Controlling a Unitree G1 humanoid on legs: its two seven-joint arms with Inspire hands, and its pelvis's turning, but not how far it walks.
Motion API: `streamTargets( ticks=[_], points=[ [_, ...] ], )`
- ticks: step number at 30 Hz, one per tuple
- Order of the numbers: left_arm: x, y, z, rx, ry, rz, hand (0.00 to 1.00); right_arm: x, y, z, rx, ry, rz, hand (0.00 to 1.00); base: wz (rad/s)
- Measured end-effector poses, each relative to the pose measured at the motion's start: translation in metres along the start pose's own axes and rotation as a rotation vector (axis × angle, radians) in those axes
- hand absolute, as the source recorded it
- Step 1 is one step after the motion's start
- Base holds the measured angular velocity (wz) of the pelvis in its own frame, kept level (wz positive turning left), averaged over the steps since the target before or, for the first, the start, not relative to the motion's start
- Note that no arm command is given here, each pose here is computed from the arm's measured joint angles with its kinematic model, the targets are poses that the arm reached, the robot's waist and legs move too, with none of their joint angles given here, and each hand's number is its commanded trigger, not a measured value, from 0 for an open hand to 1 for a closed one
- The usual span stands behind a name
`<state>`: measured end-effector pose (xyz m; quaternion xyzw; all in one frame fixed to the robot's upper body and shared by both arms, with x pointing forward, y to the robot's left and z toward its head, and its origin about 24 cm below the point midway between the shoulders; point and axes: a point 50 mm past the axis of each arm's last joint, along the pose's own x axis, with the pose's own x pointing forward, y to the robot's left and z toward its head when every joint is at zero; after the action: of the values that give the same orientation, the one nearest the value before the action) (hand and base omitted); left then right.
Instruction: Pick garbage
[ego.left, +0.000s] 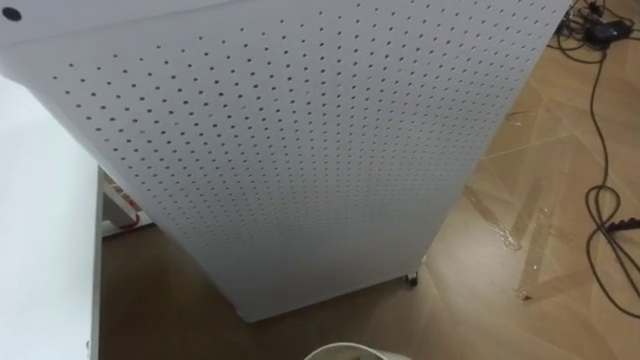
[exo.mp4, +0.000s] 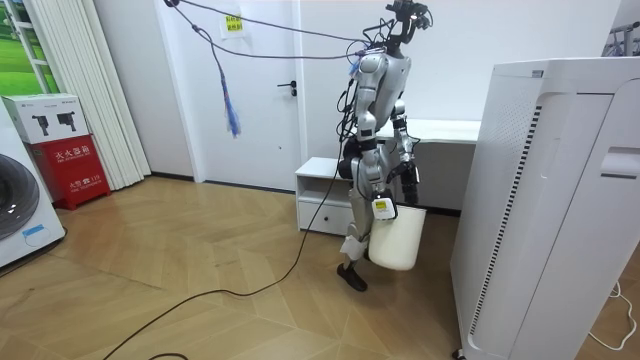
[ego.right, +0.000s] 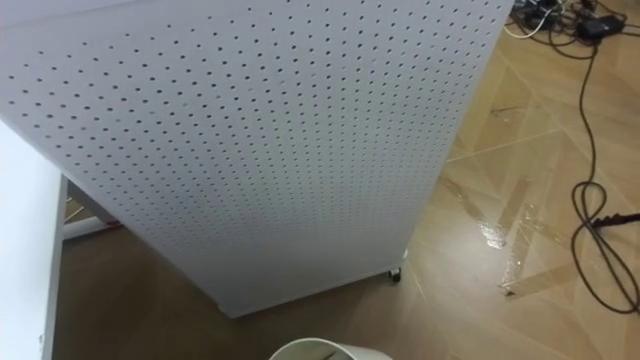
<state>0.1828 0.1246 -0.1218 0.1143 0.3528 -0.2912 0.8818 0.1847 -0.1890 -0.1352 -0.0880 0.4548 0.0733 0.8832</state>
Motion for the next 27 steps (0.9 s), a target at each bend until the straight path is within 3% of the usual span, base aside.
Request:
streamTargets(
  ticks=[9, 17, 27],
  points=[
    [-0.020, 0.014, -0.044, -0.065, 0.150, 0.111, 0.00, -0.009, -0.003, -0.038, 0.112, 0.102, -0.020, 1.00, 0.11],
    [-0.045, 0.007, -0.086, -0.229, 0.235, 0.224, 0.00, -0.031, -0.016, -0.092, 0.363, 0.209, -0.100, 1.00, 0.07],
    [-0.067, 0.005, -0.116, -0.401, 0.312, 0.334, 0.00, -0.049, -0.024, -0.123, 0.450, 0.292, -0.178, 1.00, -0.01]
  ],
)
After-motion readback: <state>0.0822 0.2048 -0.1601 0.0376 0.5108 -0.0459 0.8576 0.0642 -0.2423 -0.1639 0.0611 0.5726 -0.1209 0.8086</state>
